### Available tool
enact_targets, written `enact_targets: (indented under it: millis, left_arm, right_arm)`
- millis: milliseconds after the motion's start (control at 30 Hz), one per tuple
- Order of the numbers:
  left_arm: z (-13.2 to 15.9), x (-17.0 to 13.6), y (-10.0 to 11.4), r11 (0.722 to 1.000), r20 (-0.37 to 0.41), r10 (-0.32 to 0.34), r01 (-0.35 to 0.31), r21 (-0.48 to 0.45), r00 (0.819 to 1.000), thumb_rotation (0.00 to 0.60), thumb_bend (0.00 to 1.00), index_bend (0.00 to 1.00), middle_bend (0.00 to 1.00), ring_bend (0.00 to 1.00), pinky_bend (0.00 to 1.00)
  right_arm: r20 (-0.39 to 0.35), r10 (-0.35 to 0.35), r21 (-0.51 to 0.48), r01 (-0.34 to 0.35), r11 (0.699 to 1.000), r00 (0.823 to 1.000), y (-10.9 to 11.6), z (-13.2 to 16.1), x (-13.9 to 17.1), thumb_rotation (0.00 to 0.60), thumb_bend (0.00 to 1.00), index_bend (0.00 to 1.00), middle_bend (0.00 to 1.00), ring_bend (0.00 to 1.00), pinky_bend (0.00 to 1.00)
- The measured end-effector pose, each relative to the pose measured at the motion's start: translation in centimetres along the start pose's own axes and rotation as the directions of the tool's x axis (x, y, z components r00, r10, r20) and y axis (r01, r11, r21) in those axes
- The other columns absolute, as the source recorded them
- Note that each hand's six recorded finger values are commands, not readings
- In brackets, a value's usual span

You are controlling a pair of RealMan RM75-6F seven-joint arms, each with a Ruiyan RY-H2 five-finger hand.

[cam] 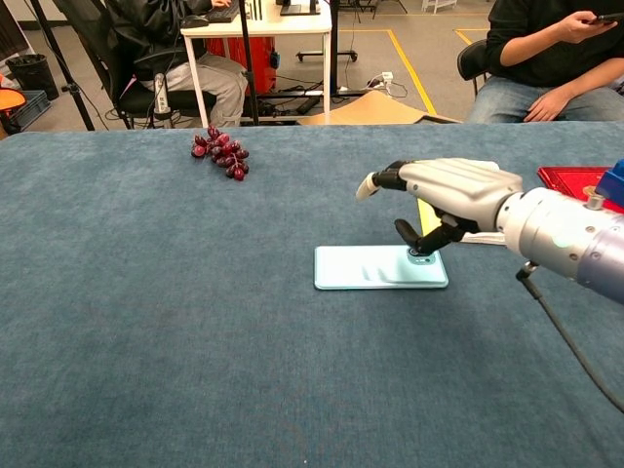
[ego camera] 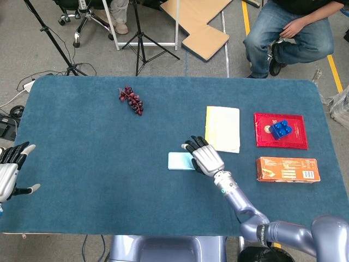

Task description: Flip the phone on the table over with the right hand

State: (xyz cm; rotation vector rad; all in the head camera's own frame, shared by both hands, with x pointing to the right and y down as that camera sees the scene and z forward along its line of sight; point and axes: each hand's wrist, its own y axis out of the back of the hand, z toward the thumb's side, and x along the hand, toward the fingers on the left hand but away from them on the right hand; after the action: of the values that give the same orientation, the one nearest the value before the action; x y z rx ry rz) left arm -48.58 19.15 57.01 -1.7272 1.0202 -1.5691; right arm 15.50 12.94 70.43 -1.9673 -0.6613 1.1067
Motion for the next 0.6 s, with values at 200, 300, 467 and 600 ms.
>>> enact_targets:
  millis: [200,300,467,600]
  left_arm:
    - [0.2,-0.4,0.4,1.0,0.014,0.012,-0.011,-0.012,1.0,0.6,0.0,0.0,0.0,0.0,0.0]
    - [0.3,-0.6,0.7,1.0,0.021,0.024,-0.023,-0.016,0.999,0.6,0.0,0.0,0.0,0.0,0.0]
    - [0.6,-1.0,1.2,0.998,0.046,0.06,-0.059,-0.014,0.997,0.6,0.0,0.0,0.0,0.0,0.0]
    - [1.0,-1.2,1.3,0.997,0.069,0.083,-0.081,-0.018,0.994,0.6,0.0,0.0,0.0,0.0,0.0]
  right_arm:
    - [-0.024,-0.051,-0.002,0.051,0.999,0.998,2.1,-0.3,1.8,0.6,0.58,0.17,0.15,0.03,0.1]
    - [-0.041,-0.098,0.002,0.098,0.995,0.994,3.9,-0.8,3.7,0.6,0.51,0.14,0.13,0.02,0.1]
    - [-0.043,-0.199,0.034,0.2,0.979,0.979,6.7,-2.7,8.0,0.6,0.26,0.11,0.1,0.0,0.02]
    - [-0.001,-0.275,0.054,0.274,0.96,0.962,8.3,-4.5,12.1,0.6,0.01,0.07,0.02,0.0,0.0]
